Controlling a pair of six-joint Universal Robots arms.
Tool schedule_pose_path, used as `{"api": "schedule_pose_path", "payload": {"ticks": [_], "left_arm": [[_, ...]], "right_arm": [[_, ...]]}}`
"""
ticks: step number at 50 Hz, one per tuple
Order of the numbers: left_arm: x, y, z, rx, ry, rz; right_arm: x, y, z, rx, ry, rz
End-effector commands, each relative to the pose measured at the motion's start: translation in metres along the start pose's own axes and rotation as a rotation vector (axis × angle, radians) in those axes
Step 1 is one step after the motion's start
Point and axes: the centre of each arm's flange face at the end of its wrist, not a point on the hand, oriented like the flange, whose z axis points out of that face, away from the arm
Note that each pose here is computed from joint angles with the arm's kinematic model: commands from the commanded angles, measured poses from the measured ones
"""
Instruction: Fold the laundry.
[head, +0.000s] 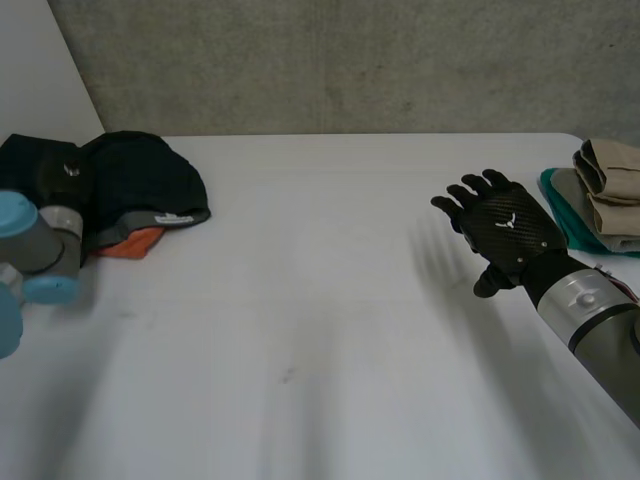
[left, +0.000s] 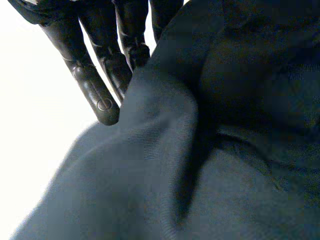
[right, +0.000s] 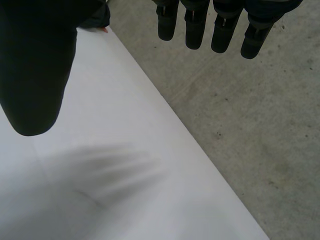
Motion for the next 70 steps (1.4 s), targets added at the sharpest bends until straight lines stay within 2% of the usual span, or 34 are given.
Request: {"api": "schedule_pose_path", "payload": {"ticks": [1, 3, 4, 7, 8, 10, 11, 14, 15, 18, 19, 24, 27, 30, 38, 41, 42, 45, 46, 49, 50, 53, 57, 63, 70], "left_arm": [[-0.071, -0.133, -0.020, 0.152, -0.121, -0.265], [-0.085, -0.159, -0.031, 0.192, -0.124, -0.341], [-0.095, -0.190, -0.047, 0.243, -0.106, -0.438], [-0.095, -0.233, -0.080, 0.289, -0.023, -0.582], [-0.091, -0.255, -0.102, 0.297, 0.047, -0.663], [-0.086, -0.275, -0.126, 0.292, 0.123, -0.741], [-0.080, -0.292, -0.150, 0.279, 0.201, -0.819], [-0.070, -0.305, -0.176, 0.238, 0.299, -0.904], [-0.058, -0.313, -0.196, 0.204, 0.376, -0.957], [-0.034, -0.321, -0.226, 0.143, 0.492, -1.000], [-0.013, -0.321, -0.244, 0.087, 0.566, -1.010], [0.063, -0.307, -0.288, -0.085, 0.751, -0.968], [0.083, -0.308, -0.301, -0.138, 0.786, -0.926], [0.078, -0.310, -0.300, -0.160, 0.768, -0.914], [0.004, -0.328, -0.265, -0.077, 0.615, -0.962], [-0.018, -0.325, -0.247, -0.030, 0.564, -0.918], [-0.022, -0.321, -0.240, -0.011, 0.560, -0.876], [-0.024, -0.312, -0.229, 0.014, 0.566, -0.794], [-0.023, -0.308, -0.223, 0.036, 0.581, -0.728], [-0.013, -0.296, -0.217, 0.046, 0.610, -0.627], [0.000, -0.283, -0.210, 0.040, 0.638, -0.556], [0.019, -0.257, -0.196, 0.019, 0.666, -0.449], [0.046, -0.236, -0.190, 0.011, 0.715, -0.354], [0.087, -0.213, -0.188, -0.007, 0.774, -0.276], [0.095, -0.211, -0.191, -0.016, 0.779, -0.257]], "right_arm": [[0.003, -0.001, -0.003, 0.000, 0.014, 0.002], [0.005, -0.003, -0.003, 0.003, 0.020, 0.001], [0.005, -0.003, -0.004, 0.005, 0.021, 0.001], [0.006, -0.006, -0.005, 0.011, 0.026, 0.001], [0.007, -0.006, -0.005, 0.012, 0.029, 0.002], [0.009, -0.008, -0.006, 0.014, 0.035, 0.005], [0.009, -0.008, -0.007, 0.013, 0.037, 0.005], [0.009, -0.007, -0.008, -0.005, 0.034, 0.012], [0.009, -0.006, -0.008, -0.012, 0.037, 0.015], [0.015, -0.002, -0.009, -0.037, 0.063, 0.022], [0.017, -0.001, -0.009, -0.045, 0.073, 0.022], [0.018, 0.001, -0.009, -0.057, 0.081, 0.025], [0.016, 0.003, -0.011, -0.075, 0.077, 0.035], [0.015, 0.006, -0.014, -0.109, 0.074, 0.055], [0.020, 0.005, -0.017, -0.174, 0.133, 0.203], [0.018, 0.003, -0.019, -0.217, 0.139, 0.276], [0.016, 0.002, -0.020, -0.226, 0.130, 0.297], [0.004, -0.005, -0.024, -0.254, 0.082, 0.375], [0.000, -0.006, -0.024, -0.262, 0.068, 0.395], [-0.016, -0.006, -0.024, -0.287, 0.018, 0.463], [-0.019, -0.003, -0.023, -0.299, 0.010, 0.476], [-0.037, 0.004, -0.017, -0.325, -0.042, 0.493], [-0.067, 0.007, -0.005, -0.321, -0.118, 0.472], [-0.084, 0.020, 0.015, -0.305, -0.083, 0.421], [-0.078, 0.020, 0.036, -0.228, -0.034, 0.324]]}}
